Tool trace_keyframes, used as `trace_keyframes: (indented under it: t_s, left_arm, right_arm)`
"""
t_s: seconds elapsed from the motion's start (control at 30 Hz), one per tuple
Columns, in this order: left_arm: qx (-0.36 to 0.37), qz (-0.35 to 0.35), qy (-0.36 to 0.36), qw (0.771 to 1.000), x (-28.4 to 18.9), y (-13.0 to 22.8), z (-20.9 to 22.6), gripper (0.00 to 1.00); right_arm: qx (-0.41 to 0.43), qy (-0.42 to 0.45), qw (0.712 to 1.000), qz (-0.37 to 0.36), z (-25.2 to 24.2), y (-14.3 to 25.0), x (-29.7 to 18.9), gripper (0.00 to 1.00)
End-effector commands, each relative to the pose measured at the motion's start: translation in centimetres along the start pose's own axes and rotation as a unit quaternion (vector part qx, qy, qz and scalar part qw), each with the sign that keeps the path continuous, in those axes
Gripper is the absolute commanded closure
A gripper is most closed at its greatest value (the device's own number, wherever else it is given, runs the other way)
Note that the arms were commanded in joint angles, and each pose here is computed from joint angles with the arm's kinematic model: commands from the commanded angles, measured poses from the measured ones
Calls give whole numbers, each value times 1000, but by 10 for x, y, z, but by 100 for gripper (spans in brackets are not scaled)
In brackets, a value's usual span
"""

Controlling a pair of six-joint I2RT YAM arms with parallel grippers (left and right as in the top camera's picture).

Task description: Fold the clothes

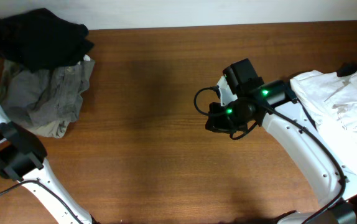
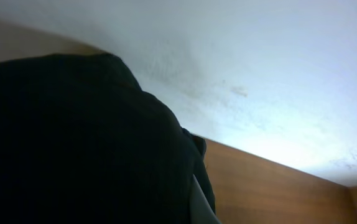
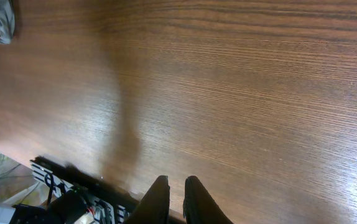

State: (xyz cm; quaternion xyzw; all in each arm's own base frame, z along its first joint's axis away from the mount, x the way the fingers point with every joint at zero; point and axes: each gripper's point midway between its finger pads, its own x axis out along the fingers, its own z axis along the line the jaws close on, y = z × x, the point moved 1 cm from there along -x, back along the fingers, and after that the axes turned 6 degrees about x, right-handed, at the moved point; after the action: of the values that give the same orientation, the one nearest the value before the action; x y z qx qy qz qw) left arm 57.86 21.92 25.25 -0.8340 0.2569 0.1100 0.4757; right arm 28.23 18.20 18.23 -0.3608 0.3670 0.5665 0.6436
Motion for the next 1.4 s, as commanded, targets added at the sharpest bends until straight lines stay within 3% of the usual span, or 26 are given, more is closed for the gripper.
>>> trace_keyframes:
  t_s: [0.0,0.13,0.33,0.5,0.67,0.7,0.8,0.9,0.97,1.03,1.13,1.37]
  left_arm:
    - [40,-24,14,999,-27,-23,-13,100]
    - [52,12,-32,998,-33,-6,1,100]
    - [127,-84,-20,988,-56,-66,-28,100]
    - [149,-100,25,983,-40,-73,-63,100]
    - [150,-34,223,963,-20,-35,-162,100]
    - [147,-3,279,949,-14,-17,-203,100]
    - [159,39,330,930,-5,13,-271,100]
    - [190,86,291,934,4,51,-310,100]
    - [235,151,207,938,8,94,-322,100]
    - [283,229,151,919,10,144,-338,100]
    - [327,307,124,885,5,201,-367,100]
    - [390,330,98,854,-39,229,-407,100]
  right_arm:
    - [5,1,1000,0,0,0,0,85]
    - [7,3,1000,4,-1,1,0,85]
    - [7,4,1000,4,-2,1,0,85]
    - [7,5,1000,4,-2,1,0,85]
    - [11,64,997,-33,-24,-12,-4,85]
    - [21,71,996,-41,-31,-17,-6,85]
    - [52,82,993,-65,-51,-32,-16,84]
    - [32,66,995,-67,-54,-38,-20,85]
    - [27,73,994,-74,-57,-42,-21,82]
    - [78,106,987,-95,-79,-49,-29,80]
    - [126,109,980,-111,-104,-58,-42,80]
    - [150,105,977,-113,-125,-61,-53,80]
